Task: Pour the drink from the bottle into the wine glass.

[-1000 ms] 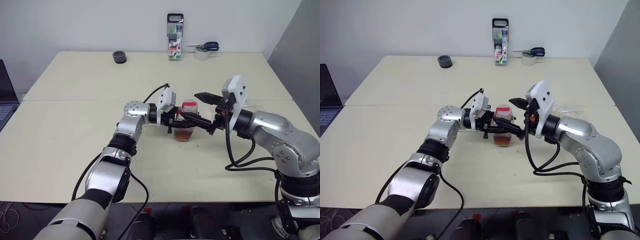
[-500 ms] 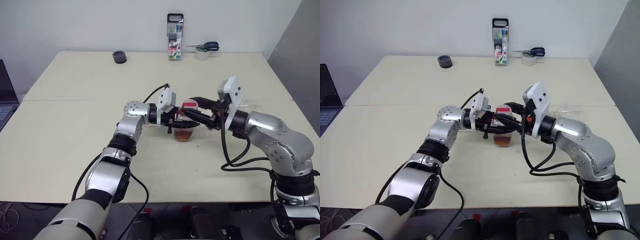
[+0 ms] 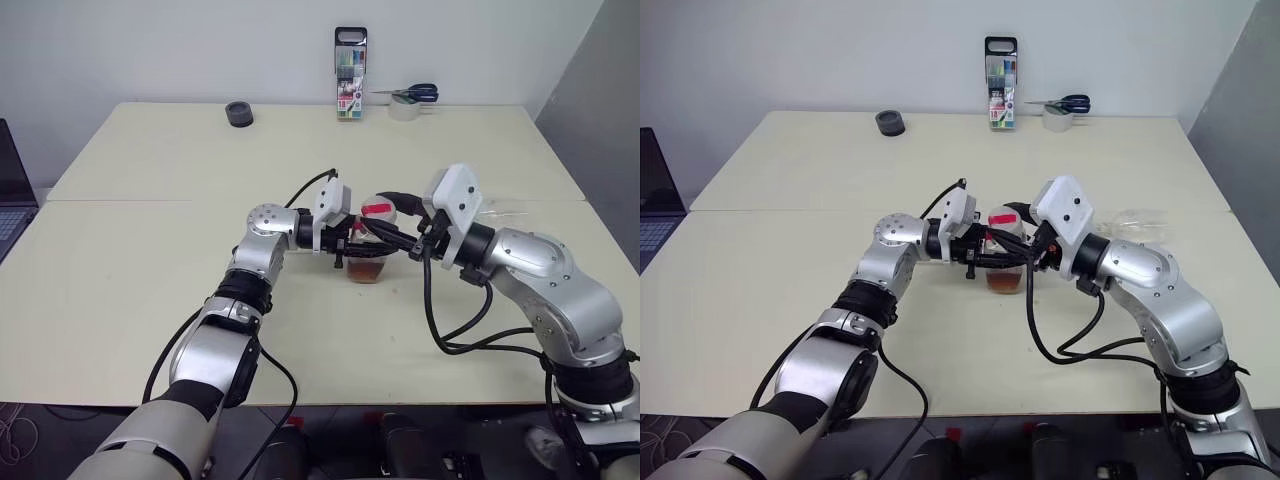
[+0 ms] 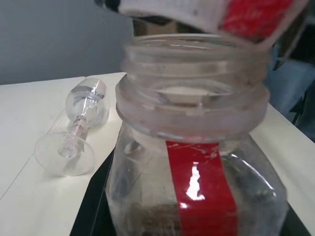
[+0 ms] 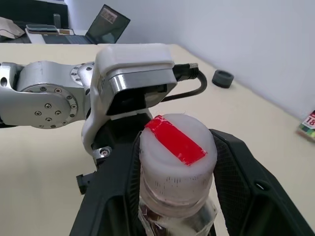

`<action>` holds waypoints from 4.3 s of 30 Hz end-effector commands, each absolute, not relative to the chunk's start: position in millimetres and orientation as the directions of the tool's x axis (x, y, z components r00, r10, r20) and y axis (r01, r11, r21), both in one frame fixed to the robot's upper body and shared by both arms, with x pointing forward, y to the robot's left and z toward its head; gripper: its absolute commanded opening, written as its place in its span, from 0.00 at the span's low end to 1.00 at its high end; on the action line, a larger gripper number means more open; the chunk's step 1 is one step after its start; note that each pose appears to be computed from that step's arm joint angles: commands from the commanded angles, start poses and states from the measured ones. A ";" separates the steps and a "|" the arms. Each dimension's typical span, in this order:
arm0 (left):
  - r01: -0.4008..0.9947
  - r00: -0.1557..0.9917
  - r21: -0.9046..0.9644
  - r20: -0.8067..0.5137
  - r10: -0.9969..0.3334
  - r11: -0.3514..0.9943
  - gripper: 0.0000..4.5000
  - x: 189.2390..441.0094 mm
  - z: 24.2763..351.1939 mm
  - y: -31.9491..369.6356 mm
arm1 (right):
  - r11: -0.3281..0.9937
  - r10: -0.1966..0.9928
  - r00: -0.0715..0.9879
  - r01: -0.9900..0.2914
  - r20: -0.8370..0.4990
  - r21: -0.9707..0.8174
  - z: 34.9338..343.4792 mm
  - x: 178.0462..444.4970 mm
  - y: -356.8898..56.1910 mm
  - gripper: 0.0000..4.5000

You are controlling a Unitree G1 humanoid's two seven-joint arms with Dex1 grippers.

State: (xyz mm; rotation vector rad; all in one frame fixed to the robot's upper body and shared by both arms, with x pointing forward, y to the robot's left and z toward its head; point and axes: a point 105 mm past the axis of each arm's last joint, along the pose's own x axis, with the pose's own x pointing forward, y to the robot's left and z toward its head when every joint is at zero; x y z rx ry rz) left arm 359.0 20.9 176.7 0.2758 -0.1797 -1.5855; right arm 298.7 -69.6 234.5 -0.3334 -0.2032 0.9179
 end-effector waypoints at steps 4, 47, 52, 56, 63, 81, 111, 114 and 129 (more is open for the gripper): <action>0.953 0.064 0.296 -0.001 -0.998 0.061 0.37 366.0 189.5 35.1 | 0.772 0.634 0.748 -0.599 0.195 -0.213 252.3 291.8 -121.6 0.38; 0.262 0.927 0.162 0.233 -0.295 0.951 0.37 429.9 226.6 234.6 | 0.528 0.820 0.564 -0.812 -0.100 -0.249 179.7 306.7 -41.5 1.00; 0.189 0.949 0.097 0.237 -0.207 0.977 0.37 425.4 218.4 253.0 | 0.441 0.880 0.469 -0.866 -0.078 -0.238 186.2 306.7 -7.2 1.00; 0.180 0.951 0.058 0.244 -0.188 0.982 0.37 421.4 212.7 256.2 | 0.422 0.888 0.454 -0.870 -0.079 -0.255 187.8 311.3 5.2 1.00; 0.189 0.954 0.106 0.217 -0.208 0.976 0.37 418.3 196.4 252.4 | 0.419 0.896 0.442 -0.871 -0.038 -0.257 196.9 313.1 17.0 1.00; 0.190 0.964 0.117 0.165 -0.208 0.975 0.95 416.5 171.2 249.6 | 0.376 0.919 0.393 -0.896 -0.029 -0.236 195.5 299.7 23.9 1.00; 0.080 0.996 0.161 0.033 -0.087 0.984 0.99 360.7 99.1 262.5 | 0.498 0.855 0.510 -0.859 -0.099 -0.121 157.0 288.4 -24.5 1.00; 0.098 0.995 0.149 0.017 -0.101 0.984 0.99 346.4 93.5 259.0 | 0.498 0.857 0.504 -0.863 -0.103 -0.080 155.8 276.2 -33.5 1.00; 0.633 0.756 0.247 0.006 -0.654 0.734 0.99 310.7 106.9 151.0 | 0.947 0.291 0.954 -0.277 -0.073 0.161 156.6 321.1 -162.1 1.00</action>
